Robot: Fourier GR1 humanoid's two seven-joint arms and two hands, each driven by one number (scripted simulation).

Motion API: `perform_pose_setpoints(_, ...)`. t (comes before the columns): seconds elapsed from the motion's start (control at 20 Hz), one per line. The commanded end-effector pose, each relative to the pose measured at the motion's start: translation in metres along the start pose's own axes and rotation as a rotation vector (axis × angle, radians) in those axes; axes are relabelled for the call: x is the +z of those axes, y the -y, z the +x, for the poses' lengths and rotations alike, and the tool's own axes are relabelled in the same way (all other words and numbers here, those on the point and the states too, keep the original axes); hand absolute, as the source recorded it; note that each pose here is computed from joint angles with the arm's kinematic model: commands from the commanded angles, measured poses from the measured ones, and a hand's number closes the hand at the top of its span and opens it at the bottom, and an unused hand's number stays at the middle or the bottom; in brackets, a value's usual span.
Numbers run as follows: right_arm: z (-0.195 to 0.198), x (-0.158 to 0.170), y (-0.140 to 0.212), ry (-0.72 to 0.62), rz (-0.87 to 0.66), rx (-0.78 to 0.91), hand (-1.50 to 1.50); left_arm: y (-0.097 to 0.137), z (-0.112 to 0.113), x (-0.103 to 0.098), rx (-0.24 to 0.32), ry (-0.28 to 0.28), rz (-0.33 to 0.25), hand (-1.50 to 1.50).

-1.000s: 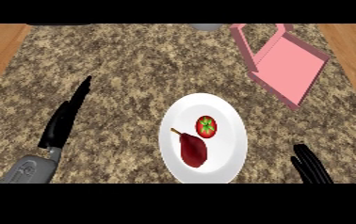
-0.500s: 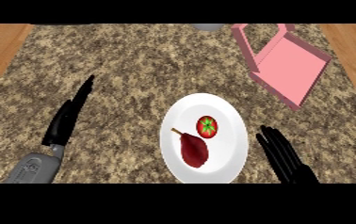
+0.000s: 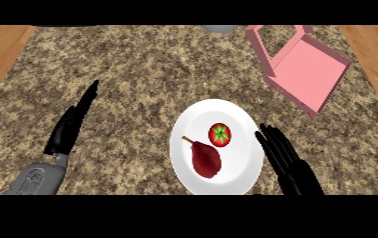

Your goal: Pick the tomato from the plate and place it in the cardboard box

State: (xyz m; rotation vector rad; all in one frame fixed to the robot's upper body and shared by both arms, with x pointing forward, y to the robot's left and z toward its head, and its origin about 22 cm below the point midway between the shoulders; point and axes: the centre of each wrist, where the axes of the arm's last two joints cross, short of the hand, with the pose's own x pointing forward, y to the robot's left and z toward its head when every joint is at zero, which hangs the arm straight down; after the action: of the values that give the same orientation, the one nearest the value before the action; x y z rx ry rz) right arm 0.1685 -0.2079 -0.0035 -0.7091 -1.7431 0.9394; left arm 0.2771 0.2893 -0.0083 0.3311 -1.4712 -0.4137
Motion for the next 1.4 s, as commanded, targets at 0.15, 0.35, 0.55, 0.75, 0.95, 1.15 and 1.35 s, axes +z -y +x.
perform_pose_setpoints(0.15,0.007,-0.009,-0.009,0.041,-0.075,0.044,-1.50,0.017,-0.002,-0.006,0.009,0.003,0.007,0.00)
perform_pose_setpoints(0.35,0.000,-0.034,-0.014,0.021,-0.005,0.073,-1.50,0.017,-0.002,0.007,0.007,0.000,-0.008,0.00)
perform_pose_setpoints(0.55,-0.001,-0.043,-0.036,0.015,0.023,0.051,-1.50,-0.013,-0.004,-0.004,0.020,-0.005,0.001,0.00)
perform_pose_setpoints(0.75,0.018,-0.040,-0.026,-0.003,0.018,0.089,-1.50,-0.008,0.009,0.006,0.019,-0.005,-0.021,0.00)
perform_pose_setpoints(0.95,0.012,-0.050,-0.049,-0.003,0.017,0.101,-1.50,0.010,-0.001,0.012,0.003,-0.009,-0.006,0.00)
perform_pose_setpoints(1.15,0.016,-0.072,-0.041,-0.001,0.031,0.084,-1.50,-0.003,0.017,0.005,0.013,-0.004,-0.003,0.00)
perform_pose_setpoints(1.35,0.010,-0.073,-0.058,0.008,0.070,0.068,-1.50,-0.007,0.012,0.018,-0.009,0.009,0.002,0.00)
